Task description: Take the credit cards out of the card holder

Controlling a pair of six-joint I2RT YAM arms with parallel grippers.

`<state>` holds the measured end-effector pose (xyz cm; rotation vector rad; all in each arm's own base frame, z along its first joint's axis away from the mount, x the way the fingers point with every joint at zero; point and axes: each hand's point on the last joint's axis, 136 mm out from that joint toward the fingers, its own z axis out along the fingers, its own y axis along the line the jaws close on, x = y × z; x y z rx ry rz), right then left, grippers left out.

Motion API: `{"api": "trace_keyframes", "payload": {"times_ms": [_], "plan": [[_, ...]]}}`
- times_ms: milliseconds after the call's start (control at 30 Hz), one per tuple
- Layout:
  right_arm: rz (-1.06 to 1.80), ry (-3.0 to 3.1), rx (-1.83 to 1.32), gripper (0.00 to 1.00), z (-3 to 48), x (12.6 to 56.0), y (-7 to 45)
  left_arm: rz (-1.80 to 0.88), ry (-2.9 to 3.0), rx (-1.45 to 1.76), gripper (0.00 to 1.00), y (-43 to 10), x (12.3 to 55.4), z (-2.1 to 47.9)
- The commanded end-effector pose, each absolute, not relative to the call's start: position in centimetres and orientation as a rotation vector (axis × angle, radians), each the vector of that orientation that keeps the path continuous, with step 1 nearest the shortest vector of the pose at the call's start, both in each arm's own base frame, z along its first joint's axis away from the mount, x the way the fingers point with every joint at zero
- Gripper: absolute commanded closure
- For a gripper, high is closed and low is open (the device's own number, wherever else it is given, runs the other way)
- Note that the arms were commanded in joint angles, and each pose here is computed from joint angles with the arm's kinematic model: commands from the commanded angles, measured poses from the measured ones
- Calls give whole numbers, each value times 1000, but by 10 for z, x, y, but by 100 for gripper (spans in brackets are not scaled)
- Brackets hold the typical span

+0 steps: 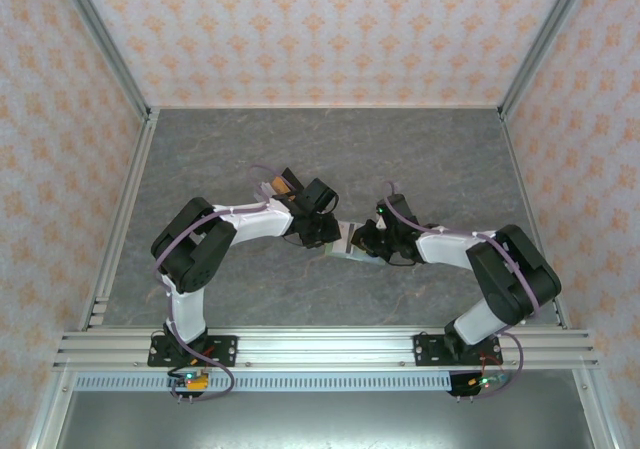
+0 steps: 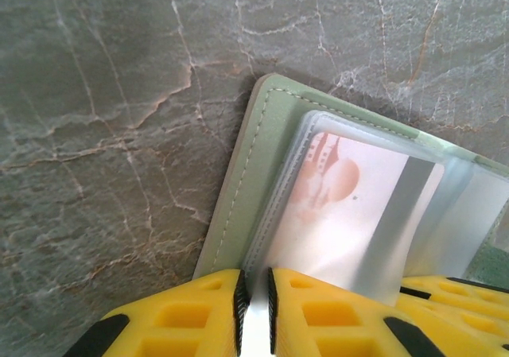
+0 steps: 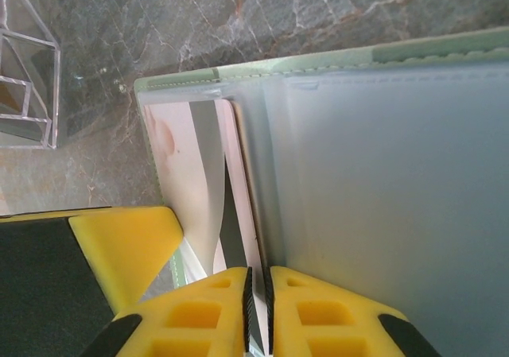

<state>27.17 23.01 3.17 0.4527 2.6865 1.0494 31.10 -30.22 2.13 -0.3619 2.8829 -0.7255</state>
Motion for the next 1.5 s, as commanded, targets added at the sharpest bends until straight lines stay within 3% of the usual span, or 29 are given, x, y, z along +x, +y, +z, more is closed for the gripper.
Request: {"api": "trace_keyframes", "payload": {"times_ms": [0, 267, 833, 1000, 1467], "plan": [[1193, 2559, 353, 85, 53, 281, 247, -572, 2986, -421, 82, -277, 290, -12], [1221, 2448, 242, 85, 67, 288, 249, -607, 2985, -440, 82, -279, 289, -15], [1181, 2522, 248, 89, 42, 295, 255, -767, 2981, -390, 82, -298, 290, -7], [1045, 2549, 259, 100, 39, 294, 238, -718, 2971, -415, 82, -287, 294, -4], [869, 2556, 289, 100, 53, 294, 196, -706, 2908, -395, 75, -276, 309, 22]]}}
